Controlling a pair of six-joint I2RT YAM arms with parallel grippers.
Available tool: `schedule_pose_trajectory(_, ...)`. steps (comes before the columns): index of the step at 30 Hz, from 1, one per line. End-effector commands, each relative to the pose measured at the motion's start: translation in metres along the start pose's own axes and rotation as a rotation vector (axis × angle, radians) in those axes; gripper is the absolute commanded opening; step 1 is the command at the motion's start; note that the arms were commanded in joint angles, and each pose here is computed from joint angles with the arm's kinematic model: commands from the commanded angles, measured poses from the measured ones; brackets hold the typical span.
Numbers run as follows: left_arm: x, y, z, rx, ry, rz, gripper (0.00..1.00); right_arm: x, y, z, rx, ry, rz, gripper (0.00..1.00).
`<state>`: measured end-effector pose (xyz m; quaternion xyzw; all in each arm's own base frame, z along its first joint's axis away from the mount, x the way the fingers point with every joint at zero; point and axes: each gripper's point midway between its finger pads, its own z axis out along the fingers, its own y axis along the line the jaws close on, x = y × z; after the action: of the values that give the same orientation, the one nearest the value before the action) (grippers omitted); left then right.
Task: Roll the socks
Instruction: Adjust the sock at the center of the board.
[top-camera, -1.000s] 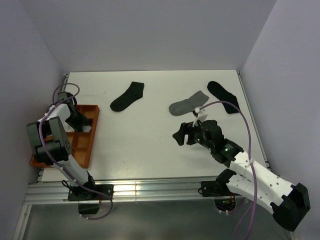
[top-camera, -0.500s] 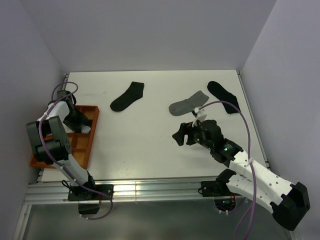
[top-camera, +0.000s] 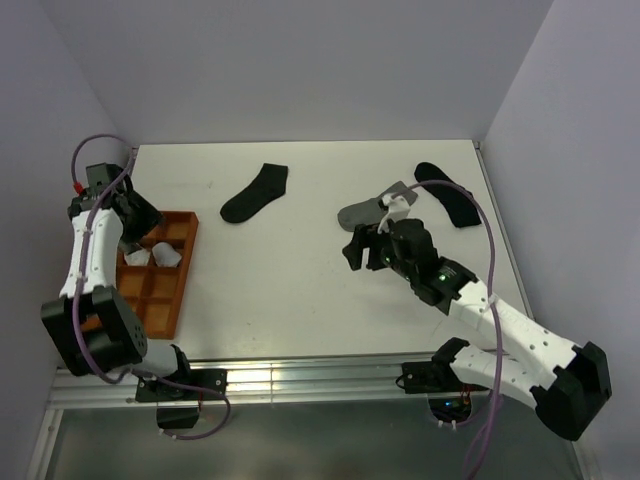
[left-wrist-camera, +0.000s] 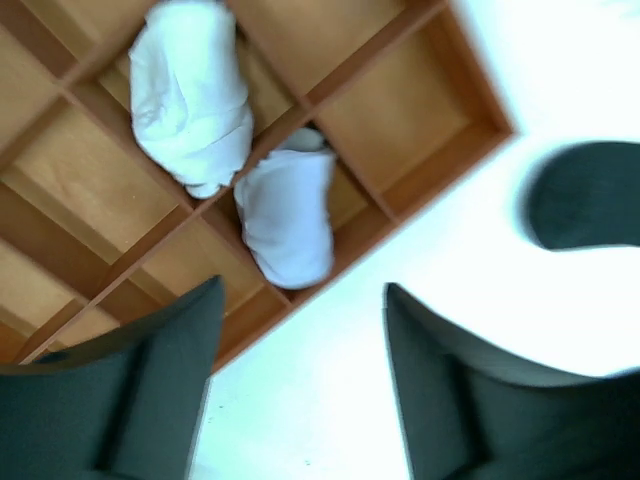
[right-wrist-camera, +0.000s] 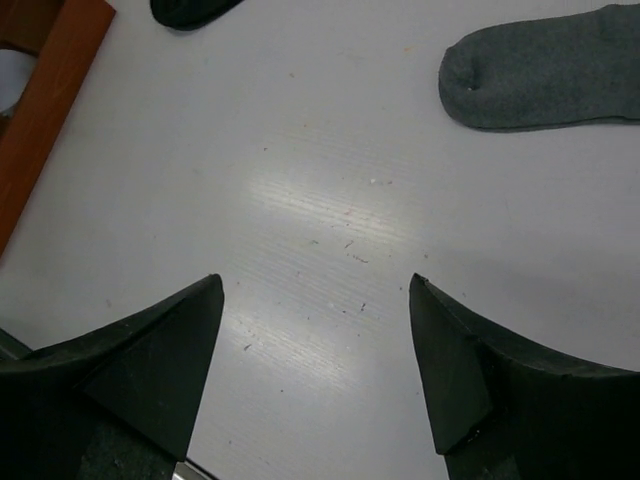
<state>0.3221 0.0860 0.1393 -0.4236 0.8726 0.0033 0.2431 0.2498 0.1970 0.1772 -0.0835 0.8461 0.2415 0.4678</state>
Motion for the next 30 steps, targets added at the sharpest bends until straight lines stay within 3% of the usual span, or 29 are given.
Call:
schedule_pose_trajectory(1,-0.021,-0.01,-0.054,0.115,-0.142,0.03,0.76,-0.029,-0.01,0.012,0.116,-0.025,-0.026,0.81)
schedule_pose_trajectory(8,-0.011,-0.017,-0.13,0.358,-0.354,0.044,0.81,-0.046,-0.035,0.067,0.28,0.063,0.029,0.71)
schedule_pose_trajectory(9,-0.007,-0.017,-0.135,0.375,-0.368,0.053,0.85,-0.033,-0.046,0.084,0.316,0.116,0.028,0.69)
schedule_pose_trajectory(10,-0.001,-0.016,-0.134,0.384,-0.37,0.064,0.98,-0.028,-0.052,0.091,0.336,0.147,0.031,0.68)
schedule_pose_trajectory(15,0.019,-0.026,-0.162,0.511,-0.479,0.137,0.99,-0.013,-0.103,0.139,0.435,0.255,0.093,0.61)
schedule_pose_trajectory(24,0.06,-0.038,-0.142,0.644,-0.434,0.207,0.98,0.01,-0.145,0.197,0.461,0.356,0.109,0.51)
schedule_pose_trajectory(30,0.073,-0.04,-0.126,0.665,-0.402,0.212,0.98,0.044,-0.137,0.21,0.389,0.476,0.116,0.45)
